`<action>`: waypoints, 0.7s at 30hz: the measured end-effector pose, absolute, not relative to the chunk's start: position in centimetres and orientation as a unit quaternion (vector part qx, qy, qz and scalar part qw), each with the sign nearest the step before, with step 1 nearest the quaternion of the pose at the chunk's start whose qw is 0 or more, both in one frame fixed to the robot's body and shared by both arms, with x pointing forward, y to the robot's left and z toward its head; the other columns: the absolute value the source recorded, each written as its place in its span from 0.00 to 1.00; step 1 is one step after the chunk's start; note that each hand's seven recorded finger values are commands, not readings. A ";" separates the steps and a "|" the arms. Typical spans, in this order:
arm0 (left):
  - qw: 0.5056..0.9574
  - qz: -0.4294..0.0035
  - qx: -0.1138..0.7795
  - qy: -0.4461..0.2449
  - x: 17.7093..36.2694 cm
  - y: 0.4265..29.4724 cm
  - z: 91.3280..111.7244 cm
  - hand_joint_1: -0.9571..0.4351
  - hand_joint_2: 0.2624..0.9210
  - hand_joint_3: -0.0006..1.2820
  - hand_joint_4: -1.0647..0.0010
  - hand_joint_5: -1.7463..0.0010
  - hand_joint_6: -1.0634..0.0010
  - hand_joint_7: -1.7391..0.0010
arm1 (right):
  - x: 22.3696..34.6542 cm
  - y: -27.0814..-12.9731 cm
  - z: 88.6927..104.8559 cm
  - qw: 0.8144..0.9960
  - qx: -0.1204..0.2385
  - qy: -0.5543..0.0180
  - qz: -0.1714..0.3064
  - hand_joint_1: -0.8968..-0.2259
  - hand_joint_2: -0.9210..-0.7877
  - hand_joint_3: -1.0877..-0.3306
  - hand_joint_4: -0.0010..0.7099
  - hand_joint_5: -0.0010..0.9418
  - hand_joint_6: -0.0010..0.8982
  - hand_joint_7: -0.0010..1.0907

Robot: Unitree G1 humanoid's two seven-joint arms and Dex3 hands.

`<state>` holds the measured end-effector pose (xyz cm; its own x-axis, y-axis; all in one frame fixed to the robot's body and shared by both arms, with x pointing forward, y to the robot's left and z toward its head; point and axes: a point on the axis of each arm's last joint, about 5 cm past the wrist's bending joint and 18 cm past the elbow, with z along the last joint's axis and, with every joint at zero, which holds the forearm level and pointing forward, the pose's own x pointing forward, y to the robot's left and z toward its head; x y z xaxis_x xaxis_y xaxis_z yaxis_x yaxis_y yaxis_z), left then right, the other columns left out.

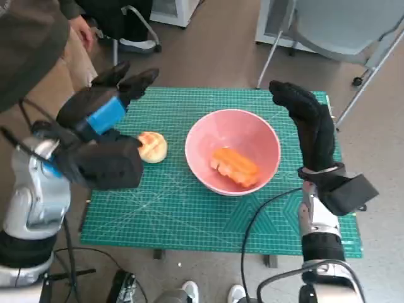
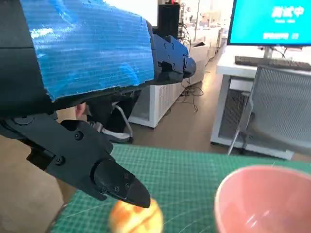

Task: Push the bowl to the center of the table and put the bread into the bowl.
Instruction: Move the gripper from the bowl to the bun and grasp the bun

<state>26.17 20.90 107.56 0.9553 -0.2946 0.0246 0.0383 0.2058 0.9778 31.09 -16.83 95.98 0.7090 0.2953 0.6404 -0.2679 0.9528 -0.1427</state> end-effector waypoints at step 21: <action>0.768 -0.123 0.625 -0.068 26.7 20.2 105.9 0.74 0.63 0.00 0.93 1.00 0.79 1.00 | 31.4 -17.1 95.8 0.924 -0.024 -0.337 0.178 0.31 0.00 0.33 0.19 0.00 0.00 0.38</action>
<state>26.68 20.22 105.89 0.9603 -0.2748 -0.0488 0.1035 0.1883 0.9766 31.44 -17.10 95.77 0.7099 0.3457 0.6137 -0.3133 0.9353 -0.1645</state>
